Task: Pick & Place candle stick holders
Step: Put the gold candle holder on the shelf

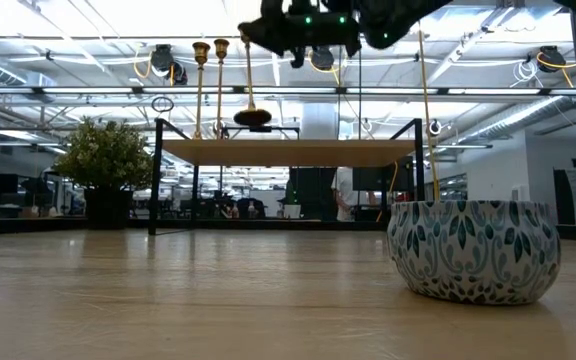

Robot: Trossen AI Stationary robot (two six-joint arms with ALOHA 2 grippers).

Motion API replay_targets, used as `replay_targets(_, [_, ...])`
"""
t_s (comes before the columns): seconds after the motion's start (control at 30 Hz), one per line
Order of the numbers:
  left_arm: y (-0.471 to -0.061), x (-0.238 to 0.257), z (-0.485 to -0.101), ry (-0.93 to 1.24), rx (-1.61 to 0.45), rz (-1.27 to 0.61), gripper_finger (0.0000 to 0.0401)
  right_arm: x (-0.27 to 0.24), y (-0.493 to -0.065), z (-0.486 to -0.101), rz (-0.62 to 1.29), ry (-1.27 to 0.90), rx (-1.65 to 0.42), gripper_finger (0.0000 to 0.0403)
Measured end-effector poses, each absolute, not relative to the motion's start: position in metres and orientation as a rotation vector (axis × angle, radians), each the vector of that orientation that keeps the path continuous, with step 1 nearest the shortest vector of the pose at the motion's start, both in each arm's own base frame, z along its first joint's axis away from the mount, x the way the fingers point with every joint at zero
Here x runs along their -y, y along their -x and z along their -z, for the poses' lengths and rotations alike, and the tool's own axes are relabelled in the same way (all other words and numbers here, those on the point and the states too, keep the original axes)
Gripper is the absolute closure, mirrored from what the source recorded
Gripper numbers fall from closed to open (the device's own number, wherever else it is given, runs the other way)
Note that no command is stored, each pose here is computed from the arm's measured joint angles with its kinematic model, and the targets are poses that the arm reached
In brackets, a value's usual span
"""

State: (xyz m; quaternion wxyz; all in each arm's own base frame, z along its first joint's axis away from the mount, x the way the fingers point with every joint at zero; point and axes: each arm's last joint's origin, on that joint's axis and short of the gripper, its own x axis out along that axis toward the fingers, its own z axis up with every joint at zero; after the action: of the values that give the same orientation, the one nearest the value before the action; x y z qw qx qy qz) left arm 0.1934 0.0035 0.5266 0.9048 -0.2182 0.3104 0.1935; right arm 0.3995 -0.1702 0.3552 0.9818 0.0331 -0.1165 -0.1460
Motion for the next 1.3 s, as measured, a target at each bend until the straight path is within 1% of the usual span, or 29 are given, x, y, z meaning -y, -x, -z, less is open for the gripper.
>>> replay_targets(0.1, [-0.193,-0.002,-0.527,0.445,-0.639,-0.402,0.0316,0.172,-0.398,-0.344,0.29,-0.113,0.257,0.0312])
replay_targets(0.23, [-0.193,-0.001,-0.527,0.454,-0.639,-0.4,0.0316,0.171,-0.395,-0.339,0.314,-0.096,0.304,0.0312])
replay_targets(0.4, [-0.194,0.0,-0.527,0.458,-0.635,-0.402,0.0316,0.172,-0.393,-0.338,0.316,-0.094,0.313,0.0312])
replay_targets(0.5, [-0.194,0.0,-0.527,0.459,-0.633,-0.404,0.0316,0.173,-0.4,-0.329,0.317,-0.063,0.335,0.0312])
replay_targets(0.7, [-0.194,0.0,-0.527,0.477,-0.629,-0.409,0.0316,0.18,-0.409,-0.309,0.314,-0.081,0.343,0.0312])
replay_targets(0.97, [-0.194,0.0,-0.527,0.481,-0.629,-0.41,0.0316,0.183,-0.409,-0.309,0.347,-0.032,0.367,0.0312])
replay_targets(1.3, [-0.194,0.0,-0.527,0.479,-0.629,-0.41,0.0316,0.184,-0.41,-0.305,0.361,0.0,0.325,0.0312])
